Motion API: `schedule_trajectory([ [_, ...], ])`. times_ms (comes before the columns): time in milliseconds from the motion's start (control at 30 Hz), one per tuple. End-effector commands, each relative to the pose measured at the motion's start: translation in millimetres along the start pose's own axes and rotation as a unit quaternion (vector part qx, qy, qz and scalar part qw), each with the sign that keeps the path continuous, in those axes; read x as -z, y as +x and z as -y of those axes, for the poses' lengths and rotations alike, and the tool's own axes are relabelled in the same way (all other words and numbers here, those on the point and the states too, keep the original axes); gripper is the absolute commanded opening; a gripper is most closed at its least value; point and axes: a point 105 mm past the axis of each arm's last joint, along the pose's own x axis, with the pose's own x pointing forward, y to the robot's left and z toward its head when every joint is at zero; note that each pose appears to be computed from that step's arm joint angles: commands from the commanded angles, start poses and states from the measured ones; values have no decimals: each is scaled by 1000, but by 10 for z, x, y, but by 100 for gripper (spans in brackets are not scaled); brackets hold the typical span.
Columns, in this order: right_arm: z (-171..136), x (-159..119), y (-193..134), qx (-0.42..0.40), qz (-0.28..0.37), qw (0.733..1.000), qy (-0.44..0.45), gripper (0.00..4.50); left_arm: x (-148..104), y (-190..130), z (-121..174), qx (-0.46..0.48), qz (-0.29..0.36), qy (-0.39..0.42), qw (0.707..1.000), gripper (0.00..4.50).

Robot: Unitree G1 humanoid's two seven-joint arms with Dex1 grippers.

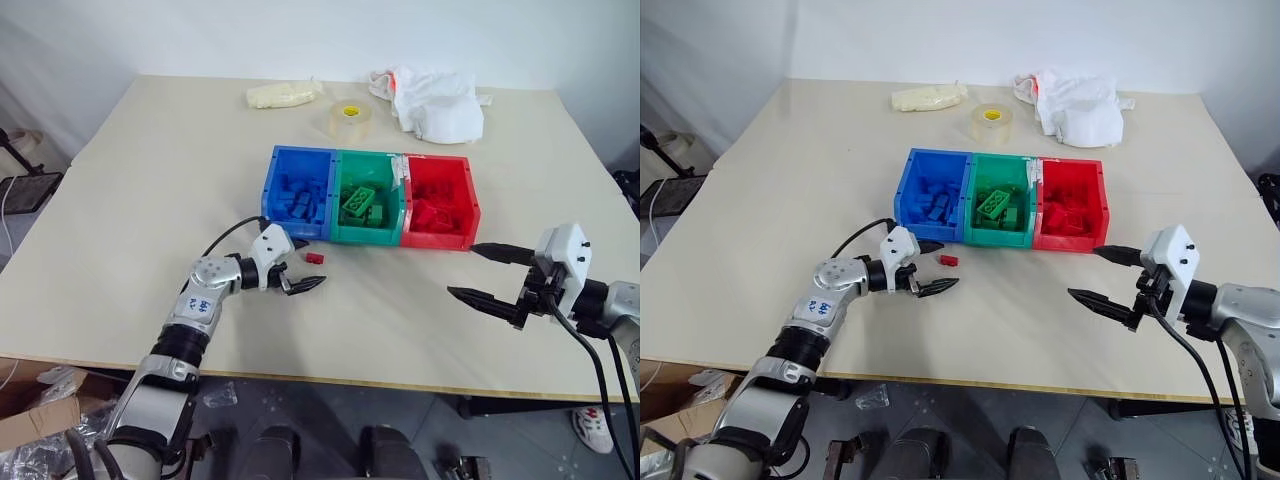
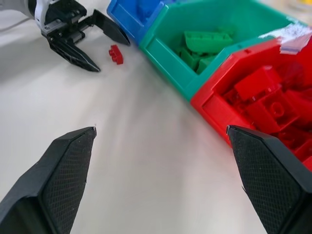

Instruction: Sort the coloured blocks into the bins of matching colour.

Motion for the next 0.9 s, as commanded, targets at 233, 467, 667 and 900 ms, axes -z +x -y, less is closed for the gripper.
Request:
schedule_trajectory([
  [233, -24, -100, -128, 30, 12, 999, -18, 450, 7, -14, 21, 19, -4, 6, 1000, 148],
  [467, -56, -84, -199, 52, 11, 998, -16, 450, -241, 93, 17, 26, 14, 15, 999, 33],
  [667, -109, -69, -273, 72, 9, 997, -11, 450, -672, 295, 75, 38, 45, 8, 998, 33],
  [900, -171, -72, -400, 104, 13, 994, -8, 450, -1224, 593, 129, 34, 98, 24, 994, 33],
])
